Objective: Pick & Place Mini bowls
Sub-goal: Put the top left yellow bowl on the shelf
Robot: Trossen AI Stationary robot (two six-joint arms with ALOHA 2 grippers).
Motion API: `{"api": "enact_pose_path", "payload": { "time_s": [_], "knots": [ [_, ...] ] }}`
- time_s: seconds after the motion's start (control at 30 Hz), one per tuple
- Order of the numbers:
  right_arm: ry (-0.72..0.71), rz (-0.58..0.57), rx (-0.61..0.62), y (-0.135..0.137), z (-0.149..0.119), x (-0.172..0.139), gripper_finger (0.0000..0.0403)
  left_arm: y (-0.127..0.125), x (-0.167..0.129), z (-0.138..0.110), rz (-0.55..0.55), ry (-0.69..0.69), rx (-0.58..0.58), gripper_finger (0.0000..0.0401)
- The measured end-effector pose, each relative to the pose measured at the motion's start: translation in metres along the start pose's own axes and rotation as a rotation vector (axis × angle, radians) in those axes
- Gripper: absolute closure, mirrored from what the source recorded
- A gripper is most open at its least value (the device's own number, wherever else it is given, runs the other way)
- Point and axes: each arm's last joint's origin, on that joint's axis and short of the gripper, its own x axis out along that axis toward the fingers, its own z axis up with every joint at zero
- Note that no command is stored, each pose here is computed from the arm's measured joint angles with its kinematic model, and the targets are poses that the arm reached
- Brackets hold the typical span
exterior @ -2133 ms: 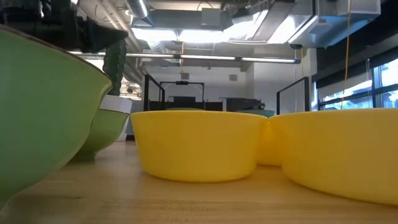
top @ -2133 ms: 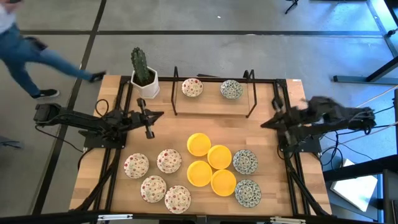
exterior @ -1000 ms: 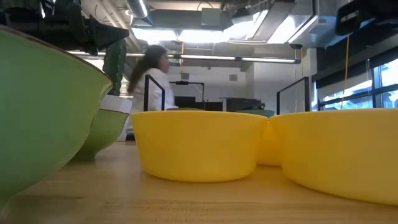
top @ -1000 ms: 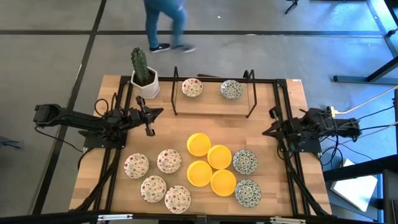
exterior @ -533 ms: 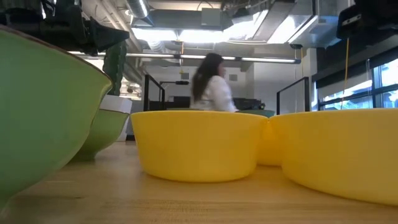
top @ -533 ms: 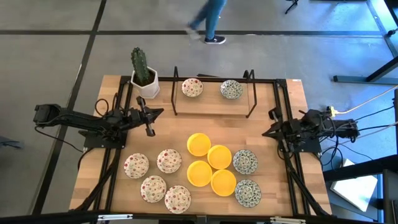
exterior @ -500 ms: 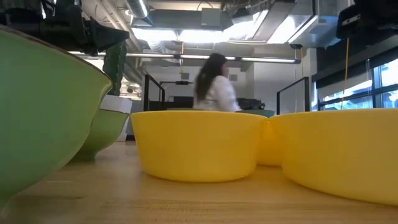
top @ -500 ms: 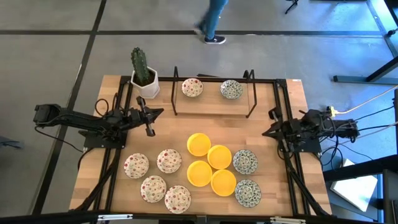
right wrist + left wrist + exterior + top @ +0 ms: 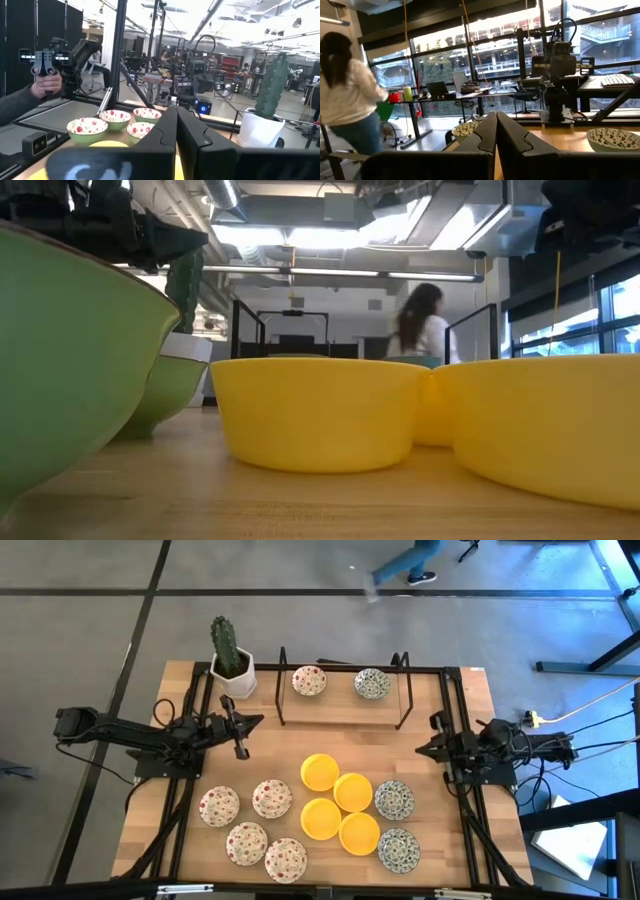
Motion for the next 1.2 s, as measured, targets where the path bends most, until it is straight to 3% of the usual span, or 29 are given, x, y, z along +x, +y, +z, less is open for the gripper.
{"api": "enact_pose_path", "payload": {
  "time_s": [0.67, 0.97, 1.07, 1.2],
  "knots": [
    [0.034, -0.038, -0.021, -0.001, -0.003, 0.0, 0.0398, -0.002, 0.0, -0.001, -0.051, 0.003, 0.001, 0.0395],
    [0.035, -0.037, -0.019, -0.001, -0.003, 0.0, 0.0387, -0.002, 0.0, -0.002, -0.017, 0.026, -0.065, 0.0399],
    [0.035, -0.037, -0.02, -0.001, -0.003, 0.0, 0.0386, -0.007, 0.003, 0.006, -0.064, 0.006, -0.049, 0.0398],
    [0.035, -0.038, -0.02, -0.001, -0.003, 0.0, 0.0386, -0.021, 0.007, 0.027, -0.258, -0.074, -0.073, 0.0399]
  ]
}}
